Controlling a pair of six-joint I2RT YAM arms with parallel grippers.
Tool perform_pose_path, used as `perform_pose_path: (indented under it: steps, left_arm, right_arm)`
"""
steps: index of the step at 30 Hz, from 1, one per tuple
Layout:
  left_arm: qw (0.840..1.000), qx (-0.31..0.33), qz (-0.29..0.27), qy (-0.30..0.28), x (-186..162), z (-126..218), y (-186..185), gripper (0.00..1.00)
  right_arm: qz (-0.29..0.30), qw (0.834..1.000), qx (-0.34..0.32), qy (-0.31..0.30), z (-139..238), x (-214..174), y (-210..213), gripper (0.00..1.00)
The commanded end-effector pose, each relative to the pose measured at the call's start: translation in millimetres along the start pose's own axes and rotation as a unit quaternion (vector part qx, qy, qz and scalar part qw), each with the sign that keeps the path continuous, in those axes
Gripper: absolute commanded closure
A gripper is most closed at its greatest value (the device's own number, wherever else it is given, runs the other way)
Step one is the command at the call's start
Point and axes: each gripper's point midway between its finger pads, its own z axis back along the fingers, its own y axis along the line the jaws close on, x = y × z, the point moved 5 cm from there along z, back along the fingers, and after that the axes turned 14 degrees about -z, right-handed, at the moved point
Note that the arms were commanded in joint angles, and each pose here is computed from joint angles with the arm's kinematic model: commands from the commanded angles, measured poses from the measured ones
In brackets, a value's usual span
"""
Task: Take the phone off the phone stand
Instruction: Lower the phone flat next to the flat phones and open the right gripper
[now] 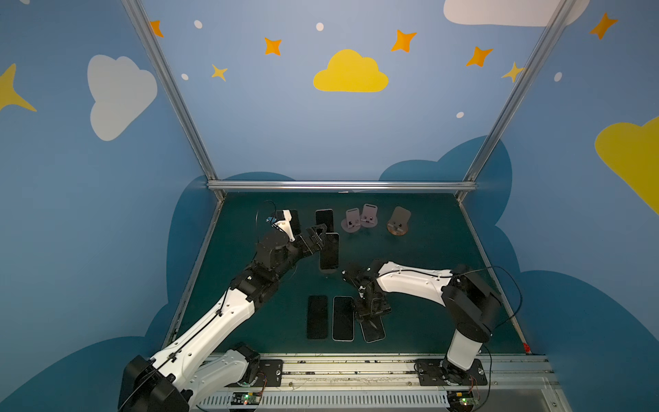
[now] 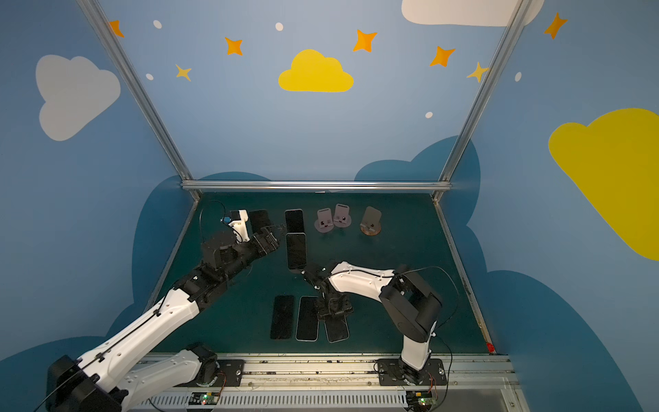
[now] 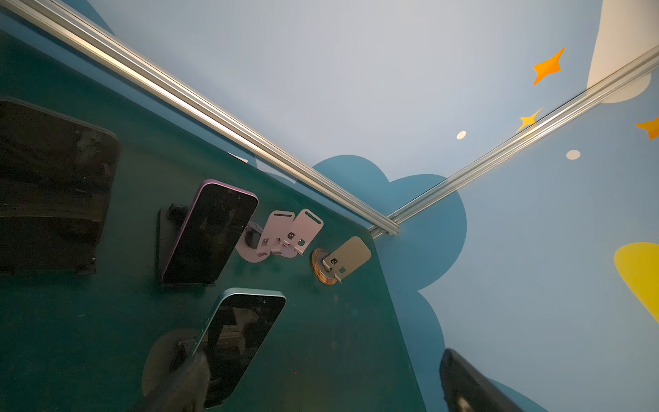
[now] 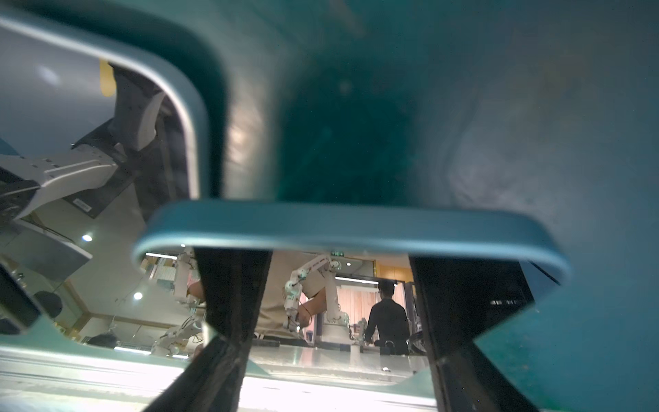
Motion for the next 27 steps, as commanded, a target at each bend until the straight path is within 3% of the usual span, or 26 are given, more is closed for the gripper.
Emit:
perform_pose_path:
  steps: [1, 10, 27]
  left_arm:
    - [1.000, -0.007, -0.008, 0.000, 0.9, -0.4, -2.9, 0.00]
    - [1.000, -0.006, -0.009, -0.003, 1.8, 1.0, -3.5, 0.00]
    - [1.000, -0.002, -0.014, -0.001, -0.3, 0.7, -3.9, 0.00]
  right_arm:
    - [-0.003, 1.000, -0.004, 0.014, 1.6, -1.0, 0.2, 0.31]
    - [-0.038, 0.999, -0.020, 0.016, -11.7, -1.7, -12.9, 0.31]
    - [-0.098, 0.994, 0.026, 0.043, -16.9, 3.1, -7.4, 0.22]
